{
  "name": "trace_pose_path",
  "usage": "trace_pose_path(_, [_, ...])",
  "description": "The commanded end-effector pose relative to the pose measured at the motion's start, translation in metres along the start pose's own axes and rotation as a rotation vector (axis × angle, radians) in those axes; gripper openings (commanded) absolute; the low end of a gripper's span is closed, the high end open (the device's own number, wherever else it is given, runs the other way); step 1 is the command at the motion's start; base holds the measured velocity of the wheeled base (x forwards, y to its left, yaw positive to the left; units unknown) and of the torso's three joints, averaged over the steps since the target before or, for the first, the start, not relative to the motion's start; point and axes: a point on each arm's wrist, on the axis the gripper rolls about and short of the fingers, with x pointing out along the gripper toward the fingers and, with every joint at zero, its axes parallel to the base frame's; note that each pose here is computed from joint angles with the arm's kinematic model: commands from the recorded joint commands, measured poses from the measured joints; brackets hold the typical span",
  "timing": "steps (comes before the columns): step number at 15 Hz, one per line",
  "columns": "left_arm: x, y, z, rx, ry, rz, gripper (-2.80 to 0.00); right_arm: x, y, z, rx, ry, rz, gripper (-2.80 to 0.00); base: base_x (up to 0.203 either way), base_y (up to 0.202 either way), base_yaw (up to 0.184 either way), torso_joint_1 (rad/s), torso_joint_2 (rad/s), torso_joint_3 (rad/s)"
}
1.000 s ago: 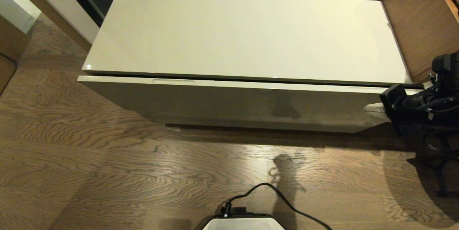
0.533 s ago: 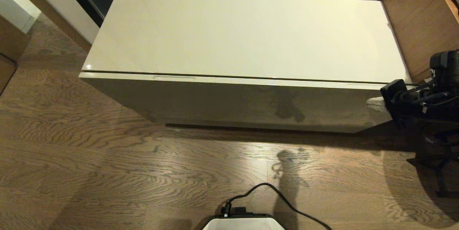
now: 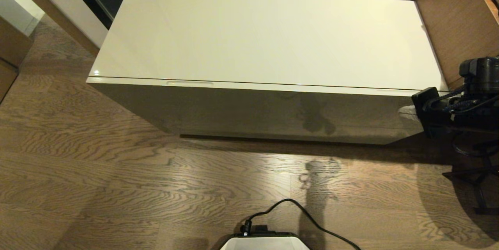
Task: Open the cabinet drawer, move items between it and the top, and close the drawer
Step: Close the drawer
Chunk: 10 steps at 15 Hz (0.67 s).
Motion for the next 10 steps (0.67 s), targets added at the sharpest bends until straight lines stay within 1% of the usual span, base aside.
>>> trace_pose_path(1, [0.0, 0.0, 0.0, 0.0, 0.001, 0.001, -2.8, -0.014, 0.008, 0.001, -0.001, -0.007, 0.027, -2.8, 0.0, 0.0, 0.0, 0.0, 0.0, 0.0])
trace_pose_path(2, [0.0, 0.0, 0.0, 0.0, 0.001, 0.0, -2.8, -0.026, 0.011, 0.001, -0.008, 0.002, 0.032, -2.8, 0.0, 0.0, 0.0, 0.0, 0.0, 0.0])
trace_pose_path(3, [0.0, 0.0, 0.0, 0.0, 0.001, 0.0, -2.8, -0.037, 0.011, -0.001, -0.021, 0.03, 0.02, -2.8, 0.0, 0.0, 0.0, 0.0, 0.0, 0.0])
trace_pose_path(4, [0.0, 0.0, 0.0, 0.0, 0.001, 0.0, -2.8, -0.05, 0.012, -0.004, -0.055, 0.06, 0.002, -2.8, 0.0, 0.0, 0.0, 0.0, 0.0, 0.0])
trace_pose_path(7, [0.0, 0.0, 0.0, 0.0, 0.001, 0.0, -2.8, -0.102, 0.014, -0.01, -0.23, 0.082, -0.035, -2.8, 0.0, 0.0, 0.0, 0.0, 0.0, 0.0])
trace_pose_path(9, [0.0, 0.0, 0.0, 0.0, 0.001, 0.0, -2.8, -0.159, 0.01, -0.021, -0.329, 0.069, -0.037, -2.8, 0.0, 0.0, 0.0, 0.0, 0.0, 0.0])
trace_pose_path(10, [0.0, 0.0, 0.0, 0.0, 0.001, 0.0, -2.8, -0.189, 0.003, -0.029, -0.373, 0.062, -0.046, -2.8, 0.0, 0.0, 0.0, 0.0, 0.0, 0.0])
